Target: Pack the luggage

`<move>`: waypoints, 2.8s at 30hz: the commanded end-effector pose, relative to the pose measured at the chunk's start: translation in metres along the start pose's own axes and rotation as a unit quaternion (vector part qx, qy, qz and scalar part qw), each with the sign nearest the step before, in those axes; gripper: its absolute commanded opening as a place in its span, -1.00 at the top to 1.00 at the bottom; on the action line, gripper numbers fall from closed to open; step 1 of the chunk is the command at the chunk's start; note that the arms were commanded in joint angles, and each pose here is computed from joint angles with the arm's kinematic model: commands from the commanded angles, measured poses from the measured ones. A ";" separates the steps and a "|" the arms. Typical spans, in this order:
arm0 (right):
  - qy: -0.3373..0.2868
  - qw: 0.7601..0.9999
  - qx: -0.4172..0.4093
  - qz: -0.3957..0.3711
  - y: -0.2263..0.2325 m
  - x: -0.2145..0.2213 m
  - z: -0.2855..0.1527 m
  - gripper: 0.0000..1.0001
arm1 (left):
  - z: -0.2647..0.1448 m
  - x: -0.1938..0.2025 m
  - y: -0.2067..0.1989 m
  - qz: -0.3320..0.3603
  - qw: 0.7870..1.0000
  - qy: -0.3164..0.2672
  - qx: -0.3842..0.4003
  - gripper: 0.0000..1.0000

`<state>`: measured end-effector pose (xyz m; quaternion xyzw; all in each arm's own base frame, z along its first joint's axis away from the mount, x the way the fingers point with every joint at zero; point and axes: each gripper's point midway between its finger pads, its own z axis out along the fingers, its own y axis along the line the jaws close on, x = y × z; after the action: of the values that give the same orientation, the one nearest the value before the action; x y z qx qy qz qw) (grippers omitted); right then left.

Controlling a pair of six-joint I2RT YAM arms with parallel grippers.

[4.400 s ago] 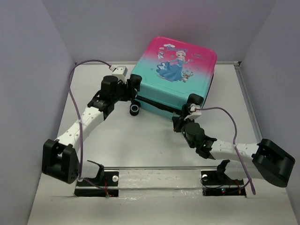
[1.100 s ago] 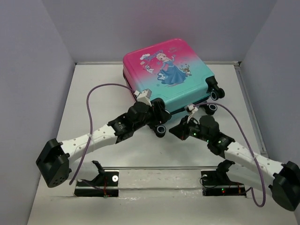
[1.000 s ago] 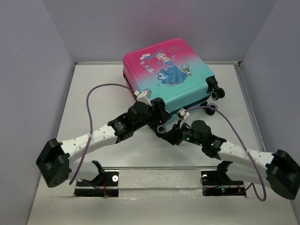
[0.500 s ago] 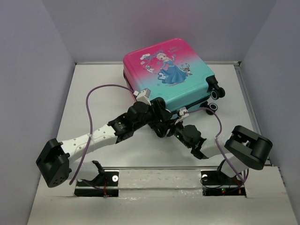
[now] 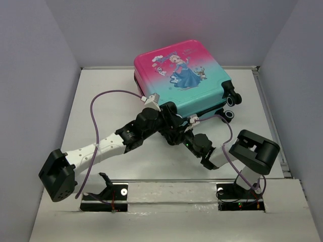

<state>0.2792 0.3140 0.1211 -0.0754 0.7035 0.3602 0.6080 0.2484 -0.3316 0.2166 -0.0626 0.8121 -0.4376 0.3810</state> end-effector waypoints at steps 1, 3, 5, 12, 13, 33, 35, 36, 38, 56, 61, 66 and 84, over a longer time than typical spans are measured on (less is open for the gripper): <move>-0.114 0.992 -0.003 0.055 0.014 -0.056 0.016 0.42 | -0.049 -0.063 -0.144 0.012 0.961 -0.096 0.259 0.88; -0.120 0.990 0.003 0.072 0.012 -0.057 0.018 0.57 | -0.048 -0.062 -0.144 0.012 0.961 -0.096 0.259 0.89; -0.130 0.988 0.009 0.087 0.010 -0.060 0.018 0.72 | -0.049 -0.063 -0.145 0.011 0.960 -0.098 0.262 0.88; -0.141 0.981 0.006 0.131 0.011 -0.061 0.012 0.86 | -0.051 -0.068 -0.155 0.012 0.956 -0.103 0.274 0.88; -0.137 0.981 0.001 0.135 0.013 -0.059 0.013 0.86 | -0.049 -0.068 -0.155 0.011 0.957 -0.102 0.273 0.88; -0.087 0.928 -0.205 0.297 0.174 -0.030 0.031 0.83 | -0.062 -0.092 -0.187 -0.025 0.940 -0.135 0.314 0.88; -0.079 0.943 -0.174 0.272 0.152 -0.020 0.017 0.14 | -0.063 -0.089 -0.176 -0.019 0.943 -0.138 0.302 0.88; -0.074 0.947 -0.157 0.269 0.142 -0.017 0.011 -0.08 | -0.071 -0.092 -0.175 -0.017 0.942 -0.147 0.303 0.75; -0.042 0.966 -0.097 0.238 0.104 0.007 -0.009 -0.44 | -0.071 -0.096 -0.159 -0.015 0.949 -0.163 0.271 0.38; 0.041 0.996 0.036 0.076 0.046 -0.081 -0.058 -1.00 | -0.067 -0.077 -0.089 -0.043 0.965 -0.146 0.213 -0.98; 0.048 0.997 0.032 0.060 0.046 -0.096 -0.040 -1.00 | -0.073 -0.076 -0.069 -0.021 0.969 -0.159 0.186 -0.98; 0.057 0.996 0.045 0.055 0.036 -0.103 -0.021 -1.00 | -0.076 -0.055 -0.036 0.003 0.980 -0.136 0.147 -0.96; 0.134 0.976 0.156 -0.069 -0.004 -0.092 0.006 -0.25 | -0.051 0.022 0.092 0.070 0.996 -0.058 -0.012 -0.19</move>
<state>0.2955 0.2982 0.1829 -0.0715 0.8222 0.2436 0.5095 0.2054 -0.2406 0.1310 -0.0627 0.8133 -0.3963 0.4214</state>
